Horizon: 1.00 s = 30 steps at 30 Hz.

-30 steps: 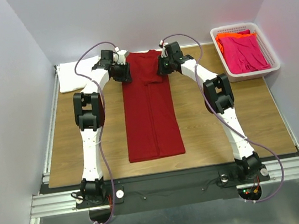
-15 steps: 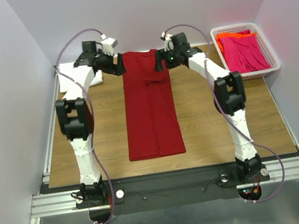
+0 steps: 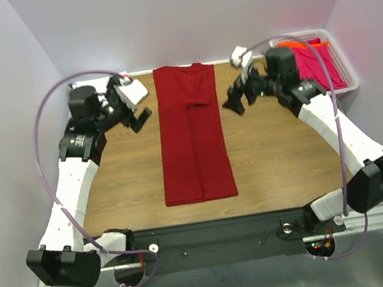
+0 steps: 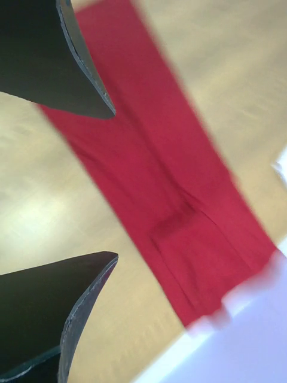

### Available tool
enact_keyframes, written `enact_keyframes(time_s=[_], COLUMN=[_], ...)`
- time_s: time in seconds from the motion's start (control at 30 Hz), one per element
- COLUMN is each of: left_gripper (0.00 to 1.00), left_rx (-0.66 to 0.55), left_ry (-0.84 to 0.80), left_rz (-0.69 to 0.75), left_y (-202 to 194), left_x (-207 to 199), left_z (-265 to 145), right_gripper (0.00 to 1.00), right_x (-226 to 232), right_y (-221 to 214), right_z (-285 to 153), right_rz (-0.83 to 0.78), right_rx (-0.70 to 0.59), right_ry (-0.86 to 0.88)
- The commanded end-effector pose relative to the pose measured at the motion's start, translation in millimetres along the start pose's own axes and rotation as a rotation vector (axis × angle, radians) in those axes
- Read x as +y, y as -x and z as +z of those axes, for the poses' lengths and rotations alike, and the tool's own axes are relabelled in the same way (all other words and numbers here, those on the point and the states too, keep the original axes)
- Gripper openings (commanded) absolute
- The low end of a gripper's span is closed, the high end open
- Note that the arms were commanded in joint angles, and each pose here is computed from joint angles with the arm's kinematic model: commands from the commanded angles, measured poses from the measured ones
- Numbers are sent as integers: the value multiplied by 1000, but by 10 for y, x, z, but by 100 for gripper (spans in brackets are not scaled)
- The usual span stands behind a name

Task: Fold and stack the t-shirts
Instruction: Fold the tshirt

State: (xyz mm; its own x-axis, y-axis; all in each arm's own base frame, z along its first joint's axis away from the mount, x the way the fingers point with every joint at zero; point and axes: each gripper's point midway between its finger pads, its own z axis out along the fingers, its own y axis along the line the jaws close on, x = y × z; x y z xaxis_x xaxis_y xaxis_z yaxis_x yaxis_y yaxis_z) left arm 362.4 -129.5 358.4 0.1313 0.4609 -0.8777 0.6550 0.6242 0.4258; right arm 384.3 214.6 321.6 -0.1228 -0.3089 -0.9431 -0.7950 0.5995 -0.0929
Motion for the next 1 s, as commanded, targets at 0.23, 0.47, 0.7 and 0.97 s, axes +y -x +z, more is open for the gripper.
enact_keyframes(time_s=[0.23,0.47,0.7,0.97], left_gripper=[89,68,54,52], left_rx=[240,218,245,289], left_ry=[-639,-795,-822,-843], left_rz=[164,324,397,423], left_y=[-1633,-1956,-2155,-2298], left_x=[-2032,-2672,-2893,-2927], left_z=[-580,-702,-690,-600], right_gripper=[89,66,50,45], right_x=[1545,2064,2272,2409], right_y=[-2007,-2508,-2585,-2835], right_z=[-381,-378,-209,-187], right_rz=[-207,-385,-499,-562], right_rx=[387,468,421,441], right_ry=[432,569,581,616])
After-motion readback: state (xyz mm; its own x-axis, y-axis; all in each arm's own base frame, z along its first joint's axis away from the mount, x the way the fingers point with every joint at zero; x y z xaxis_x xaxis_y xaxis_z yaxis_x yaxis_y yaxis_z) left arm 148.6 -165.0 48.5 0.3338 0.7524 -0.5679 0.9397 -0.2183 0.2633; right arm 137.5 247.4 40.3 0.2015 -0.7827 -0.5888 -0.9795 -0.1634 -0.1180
